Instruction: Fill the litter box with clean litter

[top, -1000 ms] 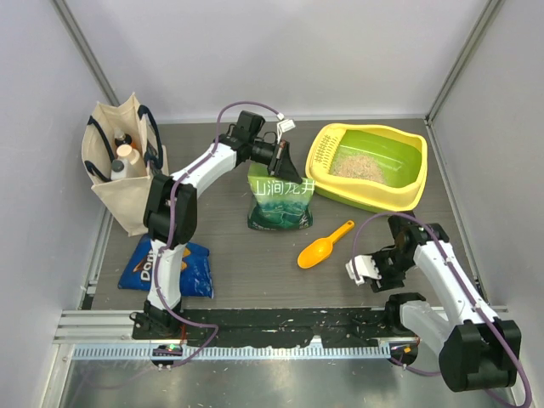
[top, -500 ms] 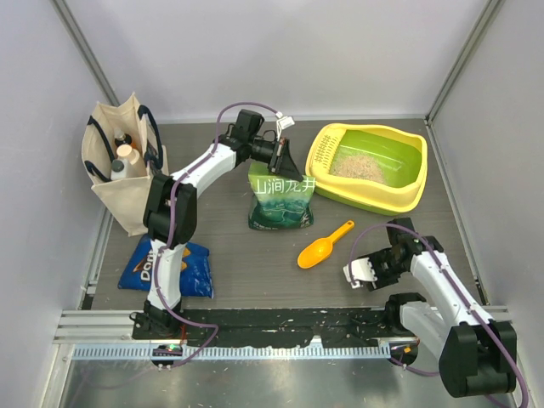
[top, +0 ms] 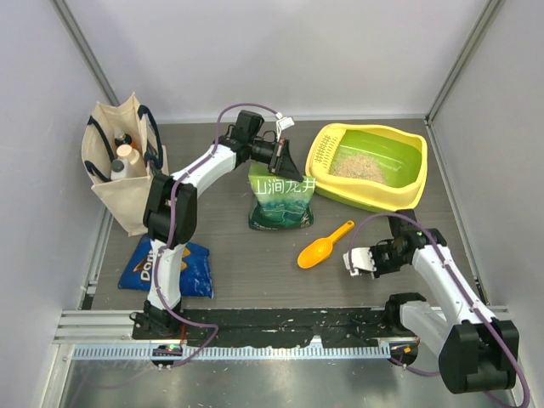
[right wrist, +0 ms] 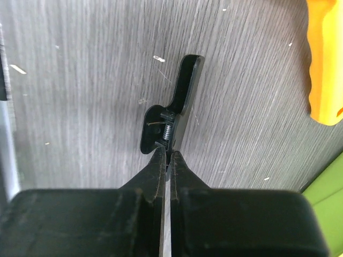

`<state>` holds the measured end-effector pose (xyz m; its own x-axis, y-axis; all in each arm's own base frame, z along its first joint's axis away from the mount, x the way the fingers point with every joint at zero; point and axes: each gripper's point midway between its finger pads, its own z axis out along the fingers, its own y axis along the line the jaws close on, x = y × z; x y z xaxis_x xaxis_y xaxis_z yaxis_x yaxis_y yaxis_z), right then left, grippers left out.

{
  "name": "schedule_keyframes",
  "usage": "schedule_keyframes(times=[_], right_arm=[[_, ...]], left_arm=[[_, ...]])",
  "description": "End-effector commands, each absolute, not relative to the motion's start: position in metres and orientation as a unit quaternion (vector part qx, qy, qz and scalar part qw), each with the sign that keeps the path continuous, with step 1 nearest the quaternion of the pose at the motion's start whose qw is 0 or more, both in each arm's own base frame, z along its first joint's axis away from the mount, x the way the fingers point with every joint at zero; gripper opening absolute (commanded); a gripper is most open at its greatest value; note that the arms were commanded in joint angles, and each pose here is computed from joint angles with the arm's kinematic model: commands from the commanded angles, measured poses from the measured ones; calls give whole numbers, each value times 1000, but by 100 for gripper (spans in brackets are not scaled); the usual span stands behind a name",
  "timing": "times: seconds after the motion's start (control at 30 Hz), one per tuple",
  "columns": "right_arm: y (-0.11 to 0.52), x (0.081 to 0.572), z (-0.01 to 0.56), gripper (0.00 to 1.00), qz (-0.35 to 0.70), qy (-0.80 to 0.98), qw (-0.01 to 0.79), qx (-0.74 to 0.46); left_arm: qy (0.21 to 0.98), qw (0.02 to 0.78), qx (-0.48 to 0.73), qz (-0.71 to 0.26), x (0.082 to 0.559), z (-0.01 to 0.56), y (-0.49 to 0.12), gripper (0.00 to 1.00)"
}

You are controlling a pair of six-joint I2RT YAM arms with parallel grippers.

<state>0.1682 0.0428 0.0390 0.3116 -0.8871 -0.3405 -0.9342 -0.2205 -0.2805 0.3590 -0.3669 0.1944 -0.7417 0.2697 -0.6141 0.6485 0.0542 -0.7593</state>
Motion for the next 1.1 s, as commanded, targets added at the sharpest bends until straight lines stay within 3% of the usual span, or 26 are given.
schedule_keyframes(times=[0.0,0.27,0.4,0.6,0.83,0.93,1.07], right_arm=[[53,147,76,2,127,642,206,-728],[89,175,183,1,199,729,287,-588],[114,215,212,1,263,784,321,-461],[129,267,234,2,286,788,377,-394],[131,285,237,1,290,797,384,-366],[130,286,236,1,286,801,382,-362],[129,285,231,1,285,805,375,-360]], left_arm=[[686,188,346,-612,366,214,-371,0],[678,205,359,-607,371,216,-373,0],[674,208,363,-609,374,220,-374,0],[675,211,362,-607,375,219,-373,0],[667,271,398,-568,379,211,-373,11],[660,294,413,-555,380,214,-373,27],[642,304,434,-554,374,217,-377,34]])
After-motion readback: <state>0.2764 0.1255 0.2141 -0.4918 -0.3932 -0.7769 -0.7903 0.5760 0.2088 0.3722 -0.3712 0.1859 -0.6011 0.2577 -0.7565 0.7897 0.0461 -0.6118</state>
